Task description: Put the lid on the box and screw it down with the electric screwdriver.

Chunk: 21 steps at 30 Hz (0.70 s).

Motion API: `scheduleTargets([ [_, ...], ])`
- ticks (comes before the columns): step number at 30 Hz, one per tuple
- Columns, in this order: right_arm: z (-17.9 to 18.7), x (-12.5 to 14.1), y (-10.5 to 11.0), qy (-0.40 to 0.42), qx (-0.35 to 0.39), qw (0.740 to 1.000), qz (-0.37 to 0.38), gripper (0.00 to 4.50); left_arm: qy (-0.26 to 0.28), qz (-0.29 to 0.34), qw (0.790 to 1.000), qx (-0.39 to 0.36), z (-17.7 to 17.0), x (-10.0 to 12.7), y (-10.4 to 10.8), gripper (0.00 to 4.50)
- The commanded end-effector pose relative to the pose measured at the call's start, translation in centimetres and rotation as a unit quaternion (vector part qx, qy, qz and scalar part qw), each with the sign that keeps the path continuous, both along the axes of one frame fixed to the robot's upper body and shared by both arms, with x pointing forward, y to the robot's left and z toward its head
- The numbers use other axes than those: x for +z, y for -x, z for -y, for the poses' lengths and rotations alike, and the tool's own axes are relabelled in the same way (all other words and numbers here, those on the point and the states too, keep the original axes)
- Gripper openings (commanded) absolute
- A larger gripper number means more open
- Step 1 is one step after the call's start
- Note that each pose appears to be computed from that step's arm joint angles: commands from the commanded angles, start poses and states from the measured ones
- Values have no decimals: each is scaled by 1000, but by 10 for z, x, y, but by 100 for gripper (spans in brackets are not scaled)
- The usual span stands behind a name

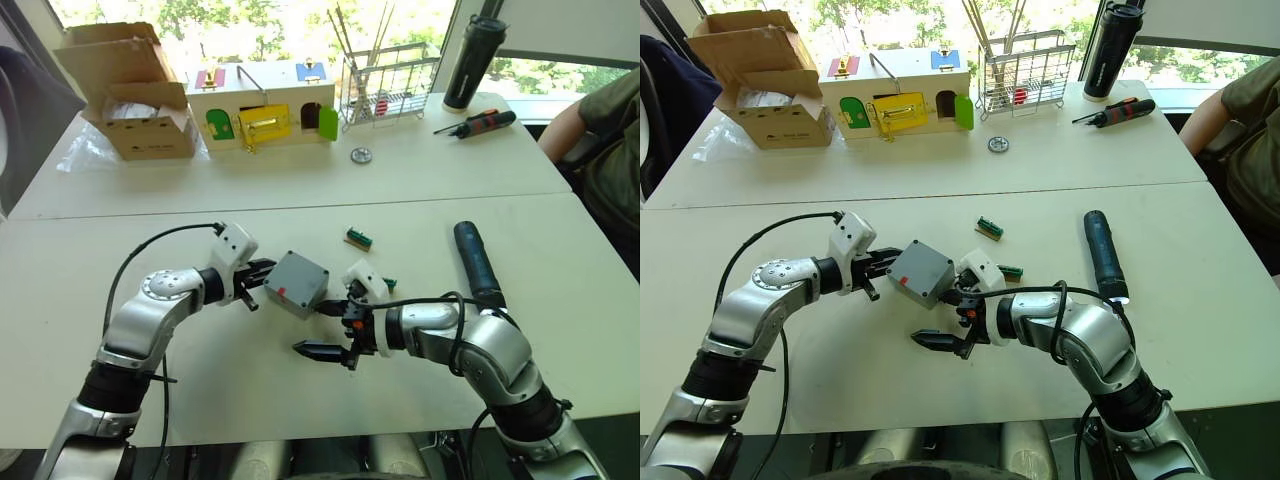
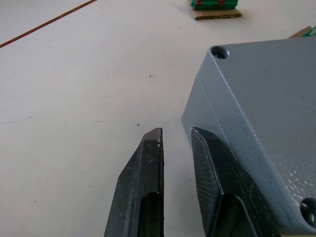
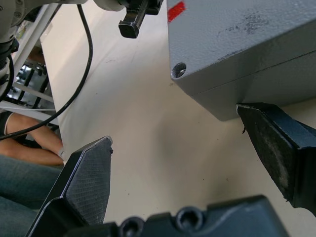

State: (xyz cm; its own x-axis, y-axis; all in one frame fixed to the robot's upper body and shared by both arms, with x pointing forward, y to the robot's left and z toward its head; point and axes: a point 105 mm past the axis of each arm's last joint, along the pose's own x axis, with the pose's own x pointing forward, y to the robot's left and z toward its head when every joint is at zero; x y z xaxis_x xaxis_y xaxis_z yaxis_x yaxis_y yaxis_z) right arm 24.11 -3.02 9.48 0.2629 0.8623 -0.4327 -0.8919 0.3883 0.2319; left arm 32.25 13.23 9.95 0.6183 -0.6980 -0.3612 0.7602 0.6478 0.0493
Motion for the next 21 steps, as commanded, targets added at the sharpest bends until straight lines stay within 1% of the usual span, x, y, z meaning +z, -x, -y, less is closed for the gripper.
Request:
scheduleTargets([
  [1,6,20,-4,3,3,999,50,446,-16,23,1000,0,-10,9,-5,89],
  [5,28,33,-27,48,-14,990,131,446,-38,14,999,17,-41,12,-5,89],
  [9,35,36,-43,65,-5,984,168,446,-44,-22,999,-22,-52,13,17,89],
  [13,37,30,-56,84,14,979,187,446,-31,-52,997,-49,-48,14,36,89],
  [17,34,27,-64,93,50,974,200,446,-27,-84,993,-79,-38,7,56,89],
  [21,24,24,-62,88,100,970,202,446,-20,-86,993,-82,-28,3,60,89],
])
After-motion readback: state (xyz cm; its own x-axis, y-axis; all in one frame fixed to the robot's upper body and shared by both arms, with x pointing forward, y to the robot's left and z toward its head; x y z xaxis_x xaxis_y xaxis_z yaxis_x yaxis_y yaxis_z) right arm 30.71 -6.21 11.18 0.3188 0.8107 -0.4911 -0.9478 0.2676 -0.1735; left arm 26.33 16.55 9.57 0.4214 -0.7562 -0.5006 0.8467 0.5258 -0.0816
